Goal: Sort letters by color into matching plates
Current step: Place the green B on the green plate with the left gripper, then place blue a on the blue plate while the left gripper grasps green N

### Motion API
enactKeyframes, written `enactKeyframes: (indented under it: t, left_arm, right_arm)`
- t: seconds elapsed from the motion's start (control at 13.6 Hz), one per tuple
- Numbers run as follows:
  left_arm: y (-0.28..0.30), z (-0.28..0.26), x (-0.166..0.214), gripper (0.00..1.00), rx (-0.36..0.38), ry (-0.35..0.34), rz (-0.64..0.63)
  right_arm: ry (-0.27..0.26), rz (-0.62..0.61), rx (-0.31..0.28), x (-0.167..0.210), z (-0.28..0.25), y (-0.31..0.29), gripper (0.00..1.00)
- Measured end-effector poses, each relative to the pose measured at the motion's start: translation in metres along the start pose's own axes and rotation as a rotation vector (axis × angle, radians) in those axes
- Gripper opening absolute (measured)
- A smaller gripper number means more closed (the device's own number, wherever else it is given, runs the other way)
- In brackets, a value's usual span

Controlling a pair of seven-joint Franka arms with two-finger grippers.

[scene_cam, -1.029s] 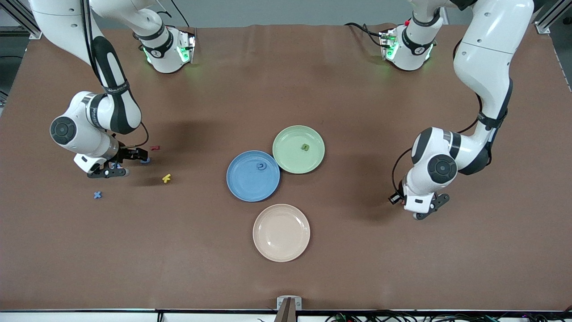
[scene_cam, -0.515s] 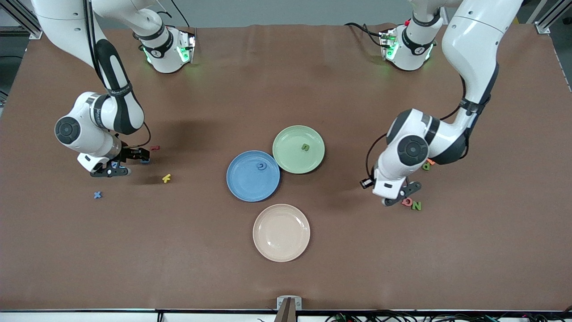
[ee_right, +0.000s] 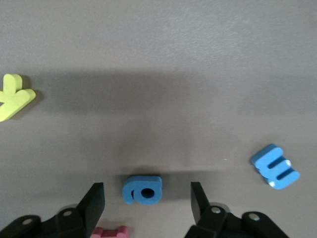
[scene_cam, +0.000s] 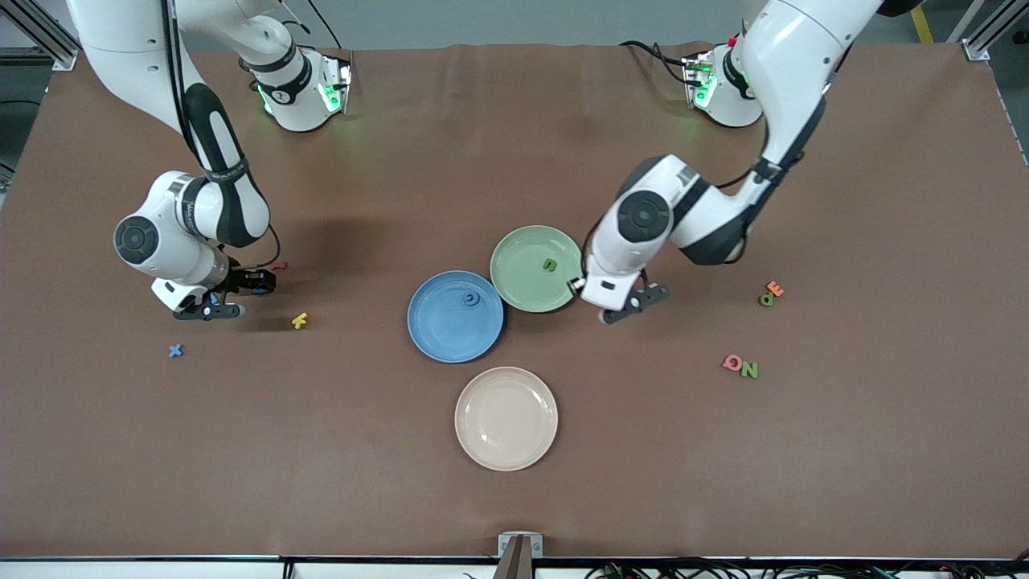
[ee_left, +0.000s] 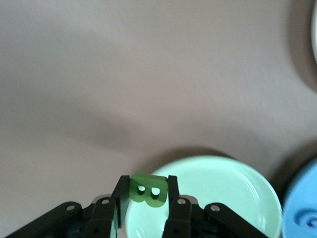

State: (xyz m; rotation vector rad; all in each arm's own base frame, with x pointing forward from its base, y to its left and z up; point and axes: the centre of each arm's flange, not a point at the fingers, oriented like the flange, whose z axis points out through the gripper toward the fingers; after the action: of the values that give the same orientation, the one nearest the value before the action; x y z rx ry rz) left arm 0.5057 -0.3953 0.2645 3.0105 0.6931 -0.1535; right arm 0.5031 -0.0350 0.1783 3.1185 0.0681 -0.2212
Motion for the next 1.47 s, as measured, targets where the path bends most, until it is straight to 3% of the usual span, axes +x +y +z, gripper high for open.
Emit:
enactKeyframes:
  t: [0.37, 0.51, 0.74, 0.96, 1.03, 1.32, 1.47]
  left_arm:
    - [0.031, 0.029, -0.056, 0.35, -0.061, -0.014, -0.055]
    - [0.033, 0.034, -0.060, 0.35, -0.063, -0.019, -0.056]
    - [0.031, 0.032, -0.047, 0.63, -0.069, -0.012, -0.076]
    - [0.019, 0.017, -0.003, 0.95, -0.094, 0.017, -0.128]
    - [0.010, 0.008, 0.020, 1.00, -0.105, 0.036, -0.139]
    - [-0.046, -0.022, 0.117, 1.00, -0.118, 0.111, -0.100]
    - [-0.081, -0.029, 0.161, 1.00, -0.082, 0.178, -0.052]
  right_arm:
    - [-0.003, -0.002, 0.003, 0.000, 0.004, -0.004, 0.70]
    - [-0.003, -0.002, 0.003, 0.000, 0.004, -0.004, 0.57]
    - [-0.002, -0.002, 0.003, 0.000, 0.004, -0.004, 0.49]
    - [-0.002, -0.002, 0.003, 0.000, 0.004, -0.004, 0.37]
    - [-0.002, -0.002, 0.003, 0.000, 0.004, -0.004, 0.37]
    - [0.002, -0.004, 0.004, 0.002, 0.002, -0.006, 0.37]
    - [0.015, -0.012, 0.007, 0.005, -0.003, -0.010, 0.37]
